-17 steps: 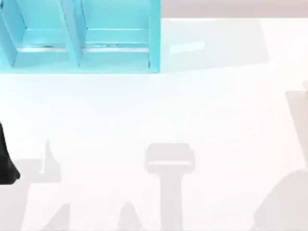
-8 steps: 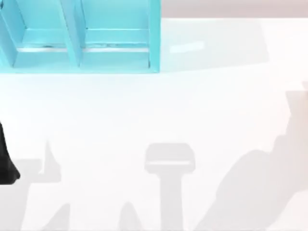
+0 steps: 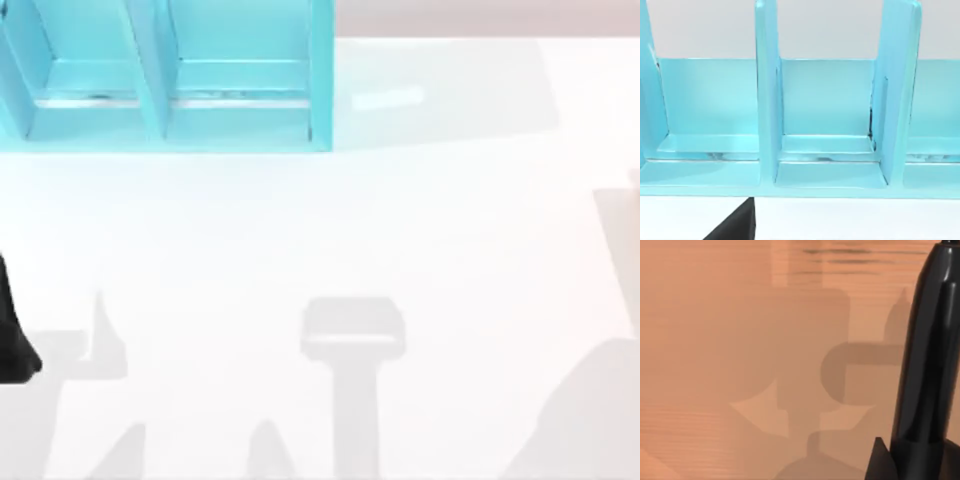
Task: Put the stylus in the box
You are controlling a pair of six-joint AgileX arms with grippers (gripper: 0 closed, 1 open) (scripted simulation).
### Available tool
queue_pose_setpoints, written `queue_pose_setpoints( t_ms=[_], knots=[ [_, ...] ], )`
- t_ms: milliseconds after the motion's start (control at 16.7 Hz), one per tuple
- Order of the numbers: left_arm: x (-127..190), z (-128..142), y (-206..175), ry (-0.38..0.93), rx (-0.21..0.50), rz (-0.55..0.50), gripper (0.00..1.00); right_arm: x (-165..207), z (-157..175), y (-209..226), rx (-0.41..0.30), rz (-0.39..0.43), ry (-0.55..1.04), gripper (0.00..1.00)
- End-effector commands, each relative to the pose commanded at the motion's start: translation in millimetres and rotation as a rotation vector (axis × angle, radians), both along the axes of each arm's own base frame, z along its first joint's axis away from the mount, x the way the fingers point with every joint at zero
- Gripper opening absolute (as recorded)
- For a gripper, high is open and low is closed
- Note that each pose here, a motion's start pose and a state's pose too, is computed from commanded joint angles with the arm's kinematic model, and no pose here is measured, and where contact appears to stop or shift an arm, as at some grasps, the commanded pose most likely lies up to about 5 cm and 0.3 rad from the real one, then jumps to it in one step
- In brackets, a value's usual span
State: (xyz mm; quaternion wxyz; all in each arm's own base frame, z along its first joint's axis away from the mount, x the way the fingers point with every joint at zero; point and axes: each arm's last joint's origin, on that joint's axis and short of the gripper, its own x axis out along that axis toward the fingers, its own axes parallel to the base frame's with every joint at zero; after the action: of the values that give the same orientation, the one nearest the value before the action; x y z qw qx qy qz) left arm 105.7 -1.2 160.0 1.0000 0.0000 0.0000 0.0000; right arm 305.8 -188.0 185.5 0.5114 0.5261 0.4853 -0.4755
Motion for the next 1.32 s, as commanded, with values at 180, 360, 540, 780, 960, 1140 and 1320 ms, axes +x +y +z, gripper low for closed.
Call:
queue_pose_setpoints(
  t_ms=[180, 360, 540, 780, 960, 1140, 1320],
  knots=[
    [0.0, 0.0, 0.0, 0.000, 0.000, 0.000, 1.00, -1.2, -0.4, -1.4, 0.000, -0.003, 0.000, 0.00],
    [0.0, 0.0, 0.0, 0.000, 0.000, 0.000, 1.00, -1.2, -0.4, -1.4, 0.000, -0.003, 0.000, 0.15],
    [0.0, 0.0, 0.0, 0.000, 0.000, 0.000, 1.00, -1.2, -0.4, -1.4, 0.000, -0.003, 0.000, 0.38],
    [0.0, 0.0, 0.0, 0.000, 0.000, 0.000, 1.00, -1.2, -0.4, -1.4, 0.000, -0.003, 0.000, 0.68],
    [0.0, 0.0, 0.0, 0.000, 0.000, 0.000, 1.00, -1.2, -0.4, -1.4, 0.000, -0.003, 0.000, 0.90],
    [0.0, 0.0, 0.0, 0.000, 0.000, 0.000, 1.00, -1.2, -0.4, -1.4, 0.000, -0.003, 0.000, 1.00],
    [0.0, 0.0, 0.0, 0.000, 0.000, 0.000, 1.00, -1.2, -0.4, -1.4, 0.000, -0.003, 0.000, 1.00]
  ],
)
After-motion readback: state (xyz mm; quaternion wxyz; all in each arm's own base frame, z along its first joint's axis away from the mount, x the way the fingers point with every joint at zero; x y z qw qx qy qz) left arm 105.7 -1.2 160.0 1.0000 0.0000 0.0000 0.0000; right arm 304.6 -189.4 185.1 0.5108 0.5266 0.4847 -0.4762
